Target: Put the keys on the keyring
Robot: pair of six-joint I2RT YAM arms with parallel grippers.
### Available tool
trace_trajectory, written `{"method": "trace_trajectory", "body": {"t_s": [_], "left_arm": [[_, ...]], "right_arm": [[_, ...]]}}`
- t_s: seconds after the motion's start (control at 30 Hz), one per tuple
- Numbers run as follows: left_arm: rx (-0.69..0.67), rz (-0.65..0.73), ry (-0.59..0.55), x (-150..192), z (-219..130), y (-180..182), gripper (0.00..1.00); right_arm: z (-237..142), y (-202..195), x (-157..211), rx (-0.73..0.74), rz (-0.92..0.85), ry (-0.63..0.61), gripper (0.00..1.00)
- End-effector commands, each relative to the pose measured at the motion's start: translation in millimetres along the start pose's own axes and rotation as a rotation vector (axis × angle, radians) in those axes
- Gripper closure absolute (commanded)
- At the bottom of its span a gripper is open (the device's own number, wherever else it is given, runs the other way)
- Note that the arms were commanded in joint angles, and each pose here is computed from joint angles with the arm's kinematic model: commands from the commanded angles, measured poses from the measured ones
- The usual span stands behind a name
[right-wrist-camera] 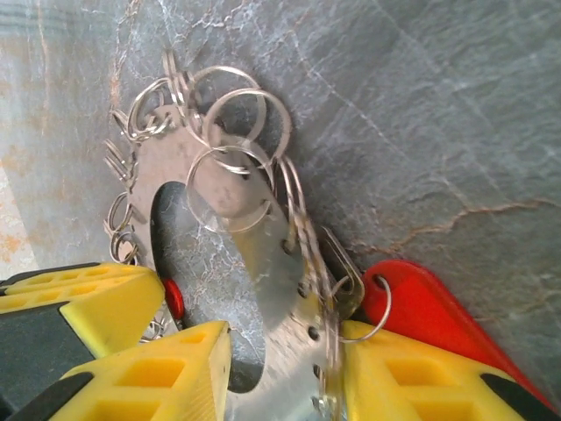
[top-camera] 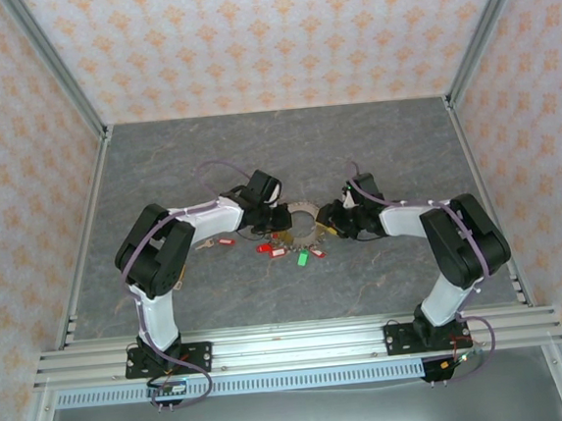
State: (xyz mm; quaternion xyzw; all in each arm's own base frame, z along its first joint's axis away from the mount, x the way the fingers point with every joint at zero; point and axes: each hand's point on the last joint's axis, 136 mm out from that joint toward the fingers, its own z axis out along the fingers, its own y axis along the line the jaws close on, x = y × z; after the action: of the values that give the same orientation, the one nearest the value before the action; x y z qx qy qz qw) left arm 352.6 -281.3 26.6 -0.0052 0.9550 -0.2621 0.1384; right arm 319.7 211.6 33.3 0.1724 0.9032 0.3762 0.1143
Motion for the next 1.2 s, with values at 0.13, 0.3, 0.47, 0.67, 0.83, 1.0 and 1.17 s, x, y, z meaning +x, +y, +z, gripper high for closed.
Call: {"method": "trace_trajectory", "body": {"t_s": [0.13, 0.3, 0.47, 0.67, 0.83, 1.0, 1.17], "left_arm": [[0.039, -0.091, 0.084, 22, 21, 22, 0.88], [0.051, -0.099, 0.073, 19, 17, 23, 0.88], [0.07, -0.093, 0.051, 14, 12, 17, 0.87], [0.091, -0.073, -0.028, -1, -5, 7, 0.81], [0.102, -0.065, -0.105, -14, -24, -1, 0.63], [0.079, -0.077, -0.227, -32, -61, -5, 0.37], [0.148, -0.173, -0.348, -50, -104, -13, 0.18]], "right_arm": [[1, 15, -3, -0.072, -0.065, -0.013, 0.64], [-1, 12, -6, -0.089, -0.048, -0.032, 0.73], [-7, 11, -11, -0.101, -0.025, -0.058, 0.84], [-17, 10, -16, -0.111, -0.014, -0.097, 0.9], [-26, 16, -19, -0.143, -0.003, -0.118, 0.92], [-46, 35, -29, -0.224, 0.006, -0.171, 0.95], [-74, 61, -40, -0.294, -0.02, -0.243, 0.95]]}}
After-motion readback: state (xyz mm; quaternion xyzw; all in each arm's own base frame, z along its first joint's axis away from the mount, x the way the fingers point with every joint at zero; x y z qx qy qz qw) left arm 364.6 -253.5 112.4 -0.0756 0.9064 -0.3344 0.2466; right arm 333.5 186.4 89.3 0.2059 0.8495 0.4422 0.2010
